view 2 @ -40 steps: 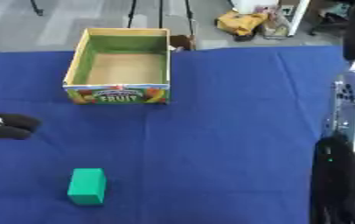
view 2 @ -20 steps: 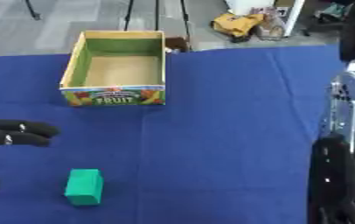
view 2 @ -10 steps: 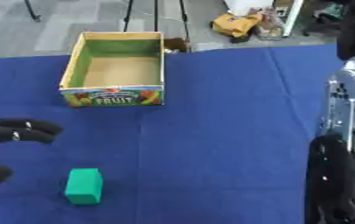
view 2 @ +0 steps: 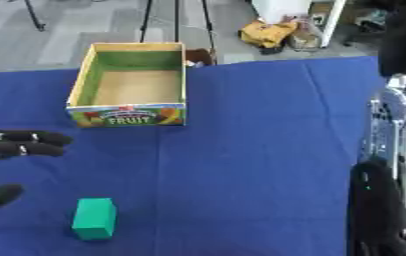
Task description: Pick up objects on the table and place them in the box.
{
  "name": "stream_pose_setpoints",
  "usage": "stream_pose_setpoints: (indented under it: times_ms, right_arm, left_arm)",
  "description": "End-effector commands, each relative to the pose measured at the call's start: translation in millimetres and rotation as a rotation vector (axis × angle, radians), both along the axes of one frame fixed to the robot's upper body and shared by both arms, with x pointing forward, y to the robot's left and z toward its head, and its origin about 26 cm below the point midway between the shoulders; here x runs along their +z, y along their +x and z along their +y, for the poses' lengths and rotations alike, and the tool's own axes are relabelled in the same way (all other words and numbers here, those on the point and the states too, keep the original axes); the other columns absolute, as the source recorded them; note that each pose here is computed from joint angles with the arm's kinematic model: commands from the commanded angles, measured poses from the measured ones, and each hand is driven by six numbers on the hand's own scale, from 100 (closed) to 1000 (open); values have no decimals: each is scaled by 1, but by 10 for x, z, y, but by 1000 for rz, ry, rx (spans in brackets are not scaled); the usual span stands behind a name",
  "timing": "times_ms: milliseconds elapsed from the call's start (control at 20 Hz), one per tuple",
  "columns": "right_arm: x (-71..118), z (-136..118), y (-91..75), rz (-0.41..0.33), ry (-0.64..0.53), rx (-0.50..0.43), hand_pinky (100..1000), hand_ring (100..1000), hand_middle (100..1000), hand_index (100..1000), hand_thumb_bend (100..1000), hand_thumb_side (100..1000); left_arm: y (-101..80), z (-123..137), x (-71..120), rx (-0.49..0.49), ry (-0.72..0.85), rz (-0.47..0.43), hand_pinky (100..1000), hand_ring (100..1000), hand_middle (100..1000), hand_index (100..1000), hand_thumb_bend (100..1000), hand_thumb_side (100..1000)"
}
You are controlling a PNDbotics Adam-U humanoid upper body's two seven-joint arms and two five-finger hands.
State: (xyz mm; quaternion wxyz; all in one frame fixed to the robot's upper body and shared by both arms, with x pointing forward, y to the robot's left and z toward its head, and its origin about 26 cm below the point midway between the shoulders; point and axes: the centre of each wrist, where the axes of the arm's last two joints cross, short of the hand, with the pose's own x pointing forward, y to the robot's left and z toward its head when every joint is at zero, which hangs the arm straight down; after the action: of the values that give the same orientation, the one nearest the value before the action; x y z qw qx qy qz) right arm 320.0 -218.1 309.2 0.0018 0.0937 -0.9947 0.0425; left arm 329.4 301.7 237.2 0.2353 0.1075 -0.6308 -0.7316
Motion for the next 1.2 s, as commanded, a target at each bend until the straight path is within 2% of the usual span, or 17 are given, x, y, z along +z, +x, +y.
stream_pose_setpoints:
  times_ms: [50,350,600,750,900,1100,1200]
  right_arm:
    - [70,10,-53,-32,-2,10,766,827,603,834,100,879]
    - [63,8,-52,-29,-5,12,766,828,602,834,100,878]
    - [62,4,-51,-28,-6,11,766,828,602,834,100,878]
    - [55,-13,-51,-25,-10,5,766,828,600,835,100,877]
    - [52,-27,-51,-23,-12,0,767,829,599,835,100,876]
    - [50,-35,-51,-22,-13,-1,767,828,598,834,100,876]
    - [49,-40,-51,-22,-14,-3,767,828,597,834,100,875]
  left_arm:
    - [12,-17,52,-237,294,-60,892,974,1000,1000,191,1000]
    - [49,-134,-1,-283,297,-82,888,970,1000,1000,137,1000]
    - [65,-176,-29,-288,288,-77,888,970,1000,1000,137,1000]
    - [53,-261,-57,-303,249,-83,884,971,1000,1000,167,1000]
    - [49,-294,-60,-301,237,-90,882,972,1000,1000,145,1000]
    - [75,-317,-97,-294,243,-82,891,982,1000,1000,191,1000]
    - [102,-326,-130,-289,254,-79,893,984,1000,1000,182,1000]
